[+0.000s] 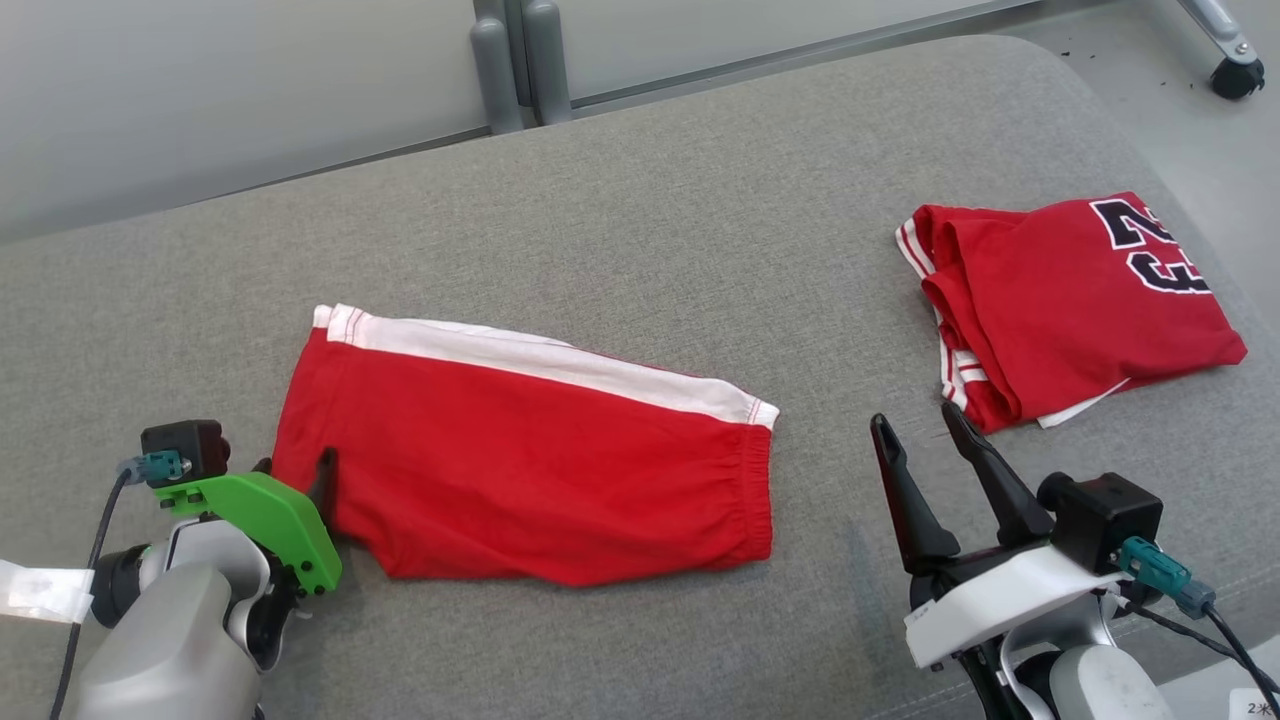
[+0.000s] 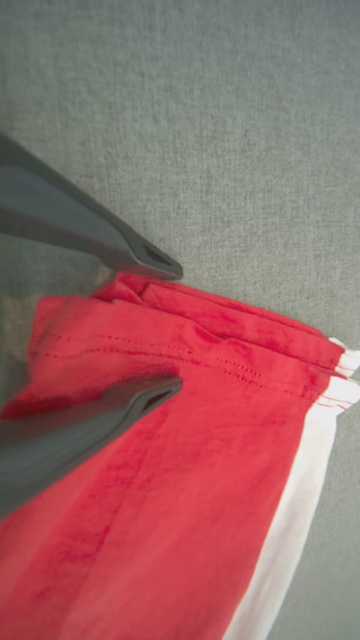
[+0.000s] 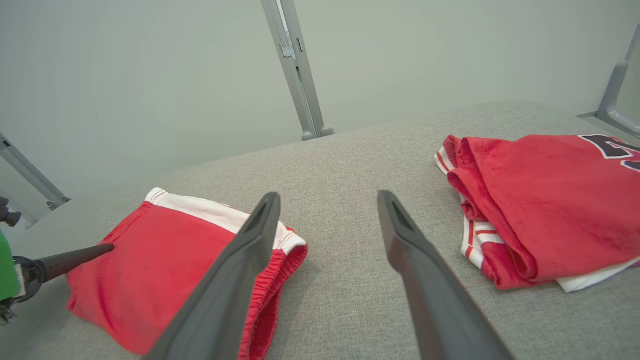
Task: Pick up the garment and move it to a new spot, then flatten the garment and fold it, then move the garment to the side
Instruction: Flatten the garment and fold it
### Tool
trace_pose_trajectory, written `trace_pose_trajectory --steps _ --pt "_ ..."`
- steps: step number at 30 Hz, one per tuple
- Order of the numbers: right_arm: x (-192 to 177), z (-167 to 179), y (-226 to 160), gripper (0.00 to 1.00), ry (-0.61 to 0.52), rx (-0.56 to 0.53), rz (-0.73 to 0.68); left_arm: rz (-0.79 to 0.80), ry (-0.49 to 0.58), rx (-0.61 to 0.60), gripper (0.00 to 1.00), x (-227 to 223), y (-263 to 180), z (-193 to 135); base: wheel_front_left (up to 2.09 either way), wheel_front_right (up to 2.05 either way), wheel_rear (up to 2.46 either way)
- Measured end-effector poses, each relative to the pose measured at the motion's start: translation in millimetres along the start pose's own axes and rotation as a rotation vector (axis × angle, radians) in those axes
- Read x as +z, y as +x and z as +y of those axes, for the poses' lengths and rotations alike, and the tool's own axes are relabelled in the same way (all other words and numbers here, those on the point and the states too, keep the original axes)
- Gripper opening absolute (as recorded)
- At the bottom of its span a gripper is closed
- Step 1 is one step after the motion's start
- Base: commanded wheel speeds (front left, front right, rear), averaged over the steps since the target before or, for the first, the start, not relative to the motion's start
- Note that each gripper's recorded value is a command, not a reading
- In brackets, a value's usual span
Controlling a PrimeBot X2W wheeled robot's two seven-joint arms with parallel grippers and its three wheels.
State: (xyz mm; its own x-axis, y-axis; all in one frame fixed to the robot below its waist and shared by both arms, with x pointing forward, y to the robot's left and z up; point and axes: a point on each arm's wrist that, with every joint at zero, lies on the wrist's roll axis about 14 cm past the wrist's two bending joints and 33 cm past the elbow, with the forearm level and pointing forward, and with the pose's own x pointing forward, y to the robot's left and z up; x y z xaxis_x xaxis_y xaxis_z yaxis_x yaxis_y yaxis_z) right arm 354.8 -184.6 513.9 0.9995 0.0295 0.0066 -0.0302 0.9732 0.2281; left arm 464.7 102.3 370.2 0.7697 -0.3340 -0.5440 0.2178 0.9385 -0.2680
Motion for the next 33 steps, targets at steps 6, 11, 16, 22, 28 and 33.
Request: trace_pose_trajectory --steps 6,11,16,22,28,33 --pt "3.7 -3.3 -1.6 1.00 -0.002 -0.010 -0.015 0.006 0.011 -0.024 0.00 -0.7 1.3 -9.2 0.00 0.00 0.00" --pt "6.9 1.8 0.4 1.00 0.000 0.007 -0.032 -0.037 0.008 -0.025 0.00 5.5 -5.1 -8.8 0.00 0.00 0.00" --pt "7.1 10.0 1.8 1.00 0.006 0.034 -0.035 -0.103 -0.042 -0.008 0.00 8.1 -19.0 -3.0 0.00 0.00 0.00" --pt "4.2 19.0 1.9 1.00 0.013 0.063 -0.028 -0.146 -0.118 0.023 0.00 -6.0 -43.4 7.9 0.00 0.00 0.00" --pt "1.9 30.1 2.8 1.00 0.016 0.099 -0.016 -0.203 -0.203 0.070 0.00 -19.7 -70.1 16.9 0.00 0.00 0.00" --pt "3.9 37.1 5.0 1.00 0.015 0.123 -0.019 -0.242 -0.264 0.076 0.00 -28.0 -86.9 9.6 0.00 0.00 0.00"
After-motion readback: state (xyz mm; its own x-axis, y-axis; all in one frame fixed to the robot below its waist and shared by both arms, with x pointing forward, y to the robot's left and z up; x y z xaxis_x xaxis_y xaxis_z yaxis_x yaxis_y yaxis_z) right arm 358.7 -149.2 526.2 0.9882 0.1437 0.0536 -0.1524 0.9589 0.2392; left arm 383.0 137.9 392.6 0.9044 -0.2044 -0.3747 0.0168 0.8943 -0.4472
